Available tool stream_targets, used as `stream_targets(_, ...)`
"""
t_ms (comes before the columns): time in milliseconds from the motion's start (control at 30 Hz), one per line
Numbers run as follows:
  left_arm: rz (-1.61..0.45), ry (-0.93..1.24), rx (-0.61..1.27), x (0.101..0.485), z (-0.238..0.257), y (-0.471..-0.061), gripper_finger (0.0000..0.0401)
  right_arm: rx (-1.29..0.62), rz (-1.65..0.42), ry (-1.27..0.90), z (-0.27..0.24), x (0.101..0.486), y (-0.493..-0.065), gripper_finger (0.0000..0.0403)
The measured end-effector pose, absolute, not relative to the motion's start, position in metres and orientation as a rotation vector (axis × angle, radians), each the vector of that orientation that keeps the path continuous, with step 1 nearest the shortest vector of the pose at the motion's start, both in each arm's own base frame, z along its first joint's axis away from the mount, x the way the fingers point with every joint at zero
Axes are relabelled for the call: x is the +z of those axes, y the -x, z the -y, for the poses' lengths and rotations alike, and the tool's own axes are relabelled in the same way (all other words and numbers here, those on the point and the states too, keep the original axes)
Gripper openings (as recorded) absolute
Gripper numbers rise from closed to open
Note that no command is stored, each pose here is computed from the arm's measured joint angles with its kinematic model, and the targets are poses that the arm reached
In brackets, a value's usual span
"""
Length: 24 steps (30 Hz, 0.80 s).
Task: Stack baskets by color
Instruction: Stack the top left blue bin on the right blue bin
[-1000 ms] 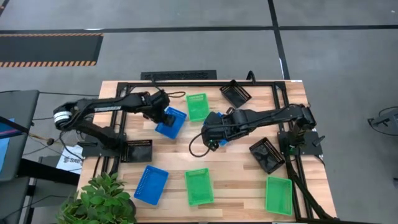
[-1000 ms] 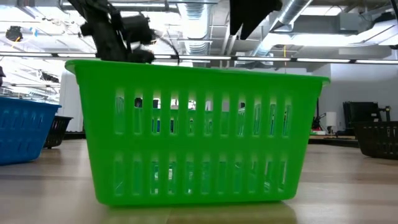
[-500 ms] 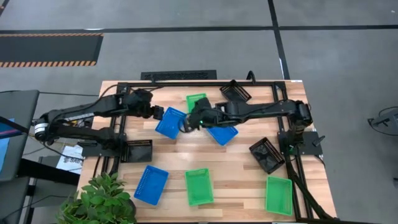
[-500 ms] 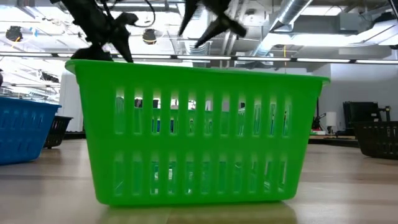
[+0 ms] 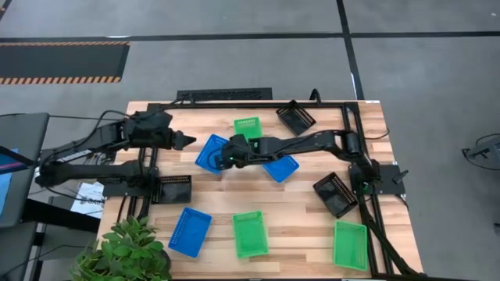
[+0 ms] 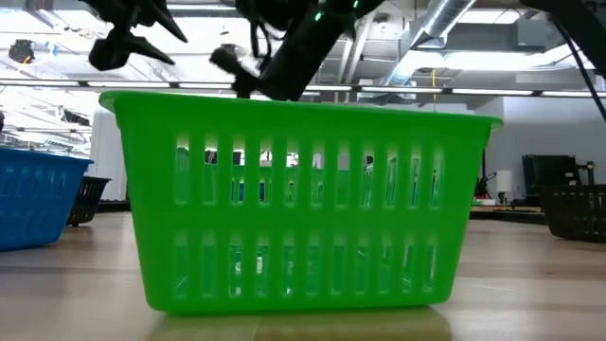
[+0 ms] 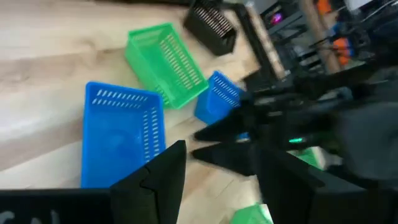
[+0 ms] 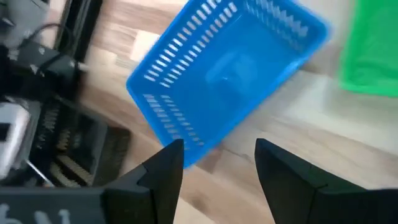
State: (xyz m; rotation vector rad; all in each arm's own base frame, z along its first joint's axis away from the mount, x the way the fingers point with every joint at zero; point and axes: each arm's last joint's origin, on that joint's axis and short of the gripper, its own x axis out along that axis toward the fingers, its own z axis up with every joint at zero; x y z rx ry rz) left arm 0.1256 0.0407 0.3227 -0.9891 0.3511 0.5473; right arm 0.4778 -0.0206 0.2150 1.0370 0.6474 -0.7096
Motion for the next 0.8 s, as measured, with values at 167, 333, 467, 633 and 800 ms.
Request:
stream_targets(167, -0.338, 0.973, 0.537, 0.325, -0.039, -0.12, 0.0174, -0.735, -0.64, -1.094, 0.029, 0.195, -0.485, 0.0221)
stream_targets(333, -0.34, 0.966, 0.532, 0.325, -0.038, -0.117, 0.0174, -0.759, -0.65, -1.144, 0.037, 0.178, -0.49, 0.0221)
stream_targets(467, -0.34, 0.949, 0.526, 0.326, -0.037, -0.116, 0.0174, -0.784, -0.638, -1.176, 0.042, 0.169, -0.492, 0.0221)
stream_targets(633, -0.343, 0.94, 0.524, 0.326, -0.037, -0.116, 0.0174, -0.805, -0.667, -1.203, 0.047, 0.156, -0.492, 0.0202)
stream_targets(800, -0.347, 0.923, 0.519, 0.326, -0.037, -0.116, 0.0174, -0.766, -0.716, -1.23, 0.044, 0.149, -0.494, 0.0129)
